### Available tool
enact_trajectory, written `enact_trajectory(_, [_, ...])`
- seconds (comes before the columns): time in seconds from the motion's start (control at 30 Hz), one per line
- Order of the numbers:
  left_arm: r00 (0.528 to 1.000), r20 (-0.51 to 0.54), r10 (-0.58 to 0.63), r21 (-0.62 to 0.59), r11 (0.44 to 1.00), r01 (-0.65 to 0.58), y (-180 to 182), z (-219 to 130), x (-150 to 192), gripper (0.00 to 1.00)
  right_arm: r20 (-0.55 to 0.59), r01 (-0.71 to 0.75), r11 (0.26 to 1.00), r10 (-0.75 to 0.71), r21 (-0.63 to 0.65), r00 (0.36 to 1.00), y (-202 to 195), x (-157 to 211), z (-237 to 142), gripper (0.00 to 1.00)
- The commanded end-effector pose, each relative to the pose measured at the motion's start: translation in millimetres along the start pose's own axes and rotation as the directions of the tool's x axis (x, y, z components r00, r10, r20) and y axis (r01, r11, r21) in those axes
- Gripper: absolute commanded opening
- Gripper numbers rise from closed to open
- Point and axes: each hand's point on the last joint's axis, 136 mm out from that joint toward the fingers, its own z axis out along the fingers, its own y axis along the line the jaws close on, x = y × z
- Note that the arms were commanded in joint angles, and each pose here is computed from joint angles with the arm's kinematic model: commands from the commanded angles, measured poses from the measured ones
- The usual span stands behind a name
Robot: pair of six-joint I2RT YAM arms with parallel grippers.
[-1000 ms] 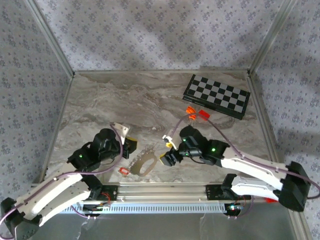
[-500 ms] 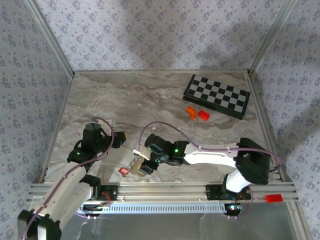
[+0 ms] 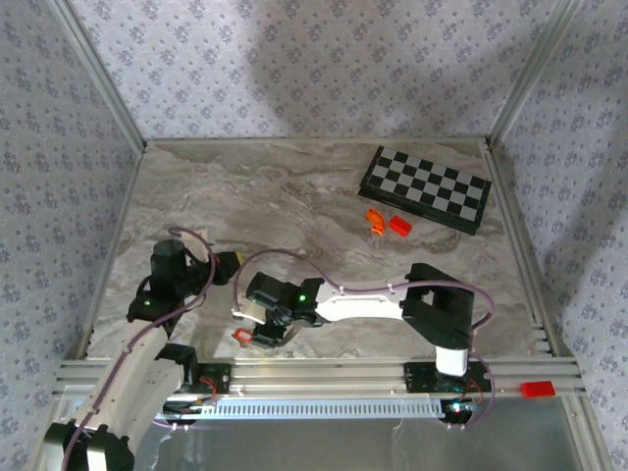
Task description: Put the keys on the keyring
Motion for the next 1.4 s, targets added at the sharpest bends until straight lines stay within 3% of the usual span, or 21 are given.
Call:
enact_trajectory(0.0, [0.999, 0.036, 0.025, 0.046, 0.999, -0.026, -12.1, -5.6, -10.3, 0.09, -0.073, 0.037, 0.999, -0.038, -0.016, 0.997, 6.3, 6.6, 6.5, 0.59])
enact_trajectory(0.37, [0.997, 0.058, 0.041, 0.036, 0.998, -0.043, -12.2, -13.2, -12.3, 0.09, -0.160, 0.068, 0.997, -0.075, -0.043, 0.984, 13.1, 14.7, 19.8, 0.45])
enact_trajectory(0.8, [0.996, 0.072, 0.052, 0.025, 0.998, -0.054, -11.5, -17.8, -13.4, 0.09, -0.197, 0.072, 0.996, -0.080, -0.048, 0.977, 13.1, 17.8, 27.3, 0.43])
enact_trajectory(1.13, [0.994, 0.088, 0.062, 0.019, 0.998, -0.064, -12.3, -21.5, -16.6, 0.08, -0.213, 0.073, 0.996, -0.083, -0.052, 0.974, 12.8, 18.7, 31.1, 0.32])
enact_trajectory(1.37, [0.993, 0.095, 0.065, 0.016, 0.998, -0.067, -12.6, -23.7, -17.1, 0.07, -0.221, 0.085, 0.996, -0.092, -0.041, 0.971, 12.2, 18.9, 32.6, 0.31])
